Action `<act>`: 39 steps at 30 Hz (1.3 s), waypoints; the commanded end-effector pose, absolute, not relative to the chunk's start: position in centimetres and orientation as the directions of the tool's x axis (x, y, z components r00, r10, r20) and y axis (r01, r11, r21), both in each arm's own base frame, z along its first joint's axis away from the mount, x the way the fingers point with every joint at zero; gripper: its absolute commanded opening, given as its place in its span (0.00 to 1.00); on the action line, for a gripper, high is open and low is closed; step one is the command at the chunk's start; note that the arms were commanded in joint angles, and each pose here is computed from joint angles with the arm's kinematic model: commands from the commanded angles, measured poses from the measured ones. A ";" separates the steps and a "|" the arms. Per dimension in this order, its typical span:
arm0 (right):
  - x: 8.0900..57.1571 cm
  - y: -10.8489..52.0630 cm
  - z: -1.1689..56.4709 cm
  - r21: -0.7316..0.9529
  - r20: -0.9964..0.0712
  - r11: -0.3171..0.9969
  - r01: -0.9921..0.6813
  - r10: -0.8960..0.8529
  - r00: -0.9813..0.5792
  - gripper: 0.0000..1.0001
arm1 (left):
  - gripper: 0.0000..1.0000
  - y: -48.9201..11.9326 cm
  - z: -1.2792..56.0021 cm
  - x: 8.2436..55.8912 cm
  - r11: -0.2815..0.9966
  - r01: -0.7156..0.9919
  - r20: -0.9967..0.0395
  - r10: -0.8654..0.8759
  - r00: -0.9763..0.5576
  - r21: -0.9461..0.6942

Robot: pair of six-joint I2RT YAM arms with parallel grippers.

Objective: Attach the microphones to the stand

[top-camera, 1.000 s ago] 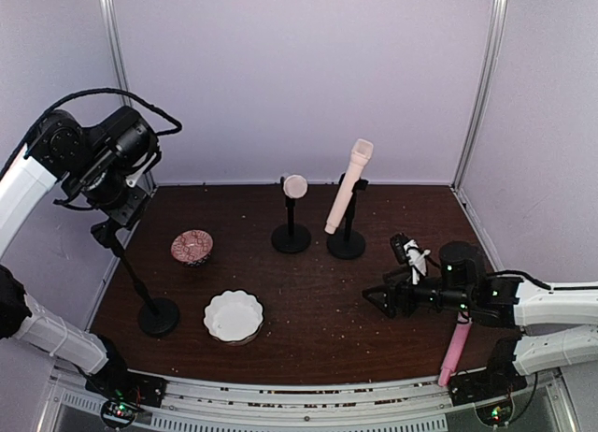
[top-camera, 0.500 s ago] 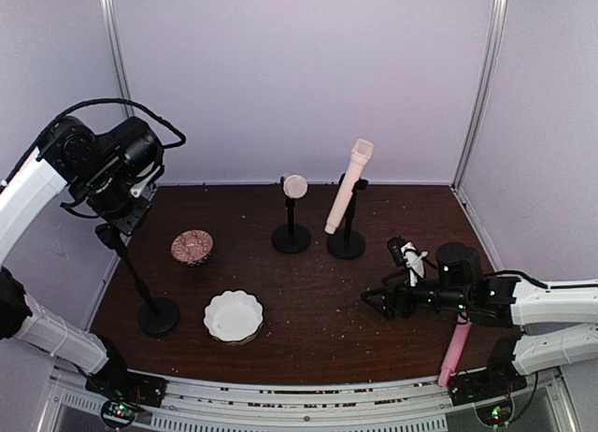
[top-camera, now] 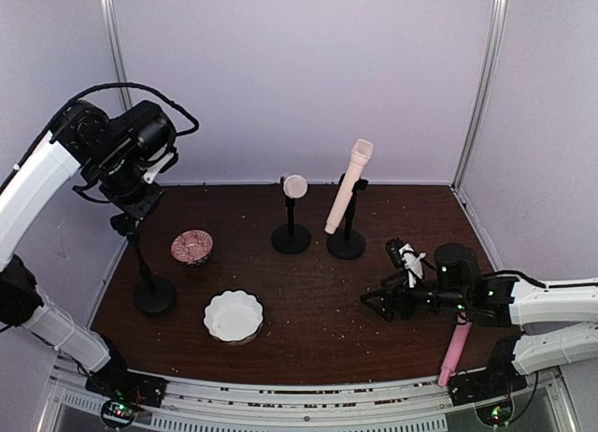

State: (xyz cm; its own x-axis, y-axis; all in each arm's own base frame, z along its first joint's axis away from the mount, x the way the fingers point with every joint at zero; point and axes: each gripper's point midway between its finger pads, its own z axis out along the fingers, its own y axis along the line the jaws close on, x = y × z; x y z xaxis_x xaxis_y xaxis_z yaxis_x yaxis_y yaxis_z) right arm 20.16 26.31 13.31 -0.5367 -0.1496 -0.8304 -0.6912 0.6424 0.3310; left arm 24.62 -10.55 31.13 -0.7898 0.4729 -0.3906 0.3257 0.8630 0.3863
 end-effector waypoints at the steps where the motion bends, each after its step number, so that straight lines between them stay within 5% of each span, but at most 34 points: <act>1: 20.3 26.7 14.2 0.322 -0.846 0.628 -0.708 -0.144 -0.513 0.84 | 0.00 -11.6 33.3 25.6 0.874 0.329 -0.464 0.472 -0.750 0.358; 19: 20.3 27.0 14.2 0.338 -0.838 0.627 -0.702 -0.139 -0.527 0.84 | 0.00 -17.0 42.0 27.6 0.888 0.393 -0.728 0.433 -0.531 0.241; 35: 20.9 25.5 15.3 0.244 -0.854 0.678 -0.693 -0.188 -0.485 0.85 | 0.00 -32.0 43.3 22.8 0.624 0.763 -0.802 0.537 -0.262 0.169; 39: 22.6 22.9 16.5 0.190 -0.871 0.790 -0.583 -0.138 -0.471 1.00 | 0.00 -36.0 41.6 20.7 0.478 0.855 -0.773 0.614 -0.161 0.202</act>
State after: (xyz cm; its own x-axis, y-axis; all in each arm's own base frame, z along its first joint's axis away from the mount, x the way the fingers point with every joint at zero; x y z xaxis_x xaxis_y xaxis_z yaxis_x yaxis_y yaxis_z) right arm 20.78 25.29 14.45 -0.5142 -0.1761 -0.8394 -0.6740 0.6882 0.2686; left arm 22.07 -31.49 39.51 -0.3157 0.6426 -0.6981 0.7801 0.5947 0.1946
